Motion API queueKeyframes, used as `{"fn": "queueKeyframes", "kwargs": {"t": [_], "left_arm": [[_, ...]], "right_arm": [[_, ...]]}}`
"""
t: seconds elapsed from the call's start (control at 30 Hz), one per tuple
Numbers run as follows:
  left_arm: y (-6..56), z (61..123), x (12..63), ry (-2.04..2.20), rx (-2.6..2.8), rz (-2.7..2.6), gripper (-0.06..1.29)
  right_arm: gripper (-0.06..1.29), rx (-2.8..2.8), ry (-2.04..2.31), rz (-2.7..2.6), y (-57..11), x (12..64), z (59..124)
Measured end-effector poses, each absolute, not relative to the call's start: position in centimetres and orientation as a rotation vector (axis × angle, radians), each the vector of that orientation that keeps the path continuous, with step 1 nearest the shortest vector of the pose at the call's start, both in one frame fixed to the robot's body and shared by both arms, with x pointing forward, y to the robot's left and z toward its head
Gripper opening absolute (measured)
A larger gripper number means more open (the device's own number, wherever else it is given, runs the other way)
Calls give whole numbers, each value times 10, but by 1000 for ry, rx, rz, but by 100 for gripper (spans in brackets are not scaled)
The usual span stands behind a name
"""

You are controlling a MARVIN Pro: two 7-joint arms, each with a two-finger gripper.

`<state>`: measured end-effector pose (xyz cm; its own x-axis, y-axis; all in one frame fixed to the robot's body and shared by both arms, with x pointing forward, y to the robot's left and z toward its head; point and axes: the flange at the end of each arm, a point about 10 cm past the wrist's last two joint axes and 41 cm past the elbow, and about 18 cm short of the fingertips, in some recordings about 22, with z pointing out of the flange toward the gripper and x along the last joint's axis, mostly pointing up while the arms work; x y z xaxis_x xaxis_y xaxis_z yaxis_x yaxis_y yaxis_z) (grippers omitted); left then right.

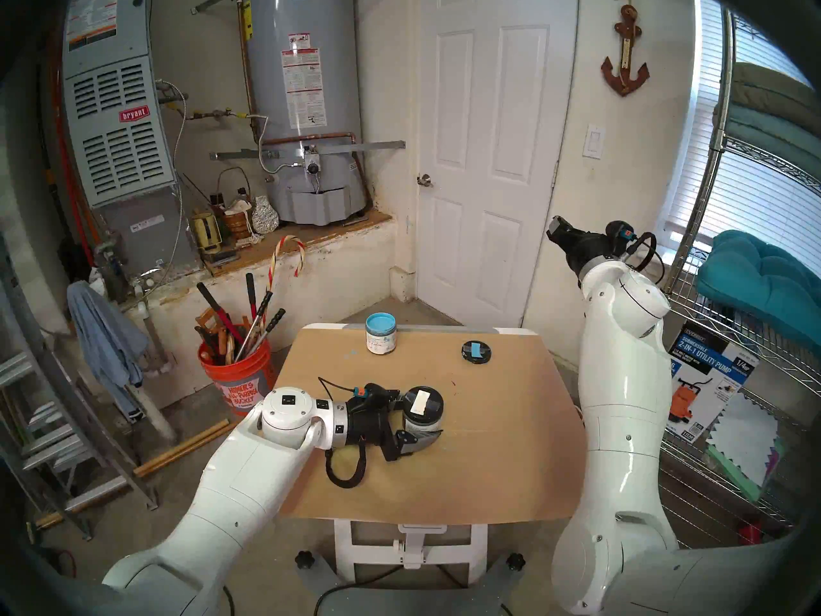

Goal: Open paint jar

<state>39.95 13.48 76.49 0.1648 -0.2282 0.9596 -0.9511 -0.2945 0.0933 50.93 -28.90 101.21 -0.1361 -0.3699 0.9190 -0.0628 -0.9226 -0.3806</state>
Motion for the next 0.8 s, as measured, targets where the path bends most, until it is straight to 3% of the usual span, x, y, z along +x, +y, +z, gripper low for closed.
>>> {"fn": "queueKeyframes", "kwargs": {"t": [0.07, 0.13, 0.27, 0.8], "left_arm": [[135, 765, 400, -1140, 1672, 1184, 117], [135, 765, 400, -1140, 1673, 1186, 87], [135, 766, 398, -1144, 1673, 1189, 81], [159, 784, 381, -1152, 1688, 1228, 81]], "right_arm": [[123, -1913, 492, -2167, -289, 509, 1012], [123, -1913, 492, -2167, -289, 509, 1012], [123, -1913, 492, -2167, -289, 509, 1012], [123, -1913, 492, -2167, -289, 509, 1012]]}}
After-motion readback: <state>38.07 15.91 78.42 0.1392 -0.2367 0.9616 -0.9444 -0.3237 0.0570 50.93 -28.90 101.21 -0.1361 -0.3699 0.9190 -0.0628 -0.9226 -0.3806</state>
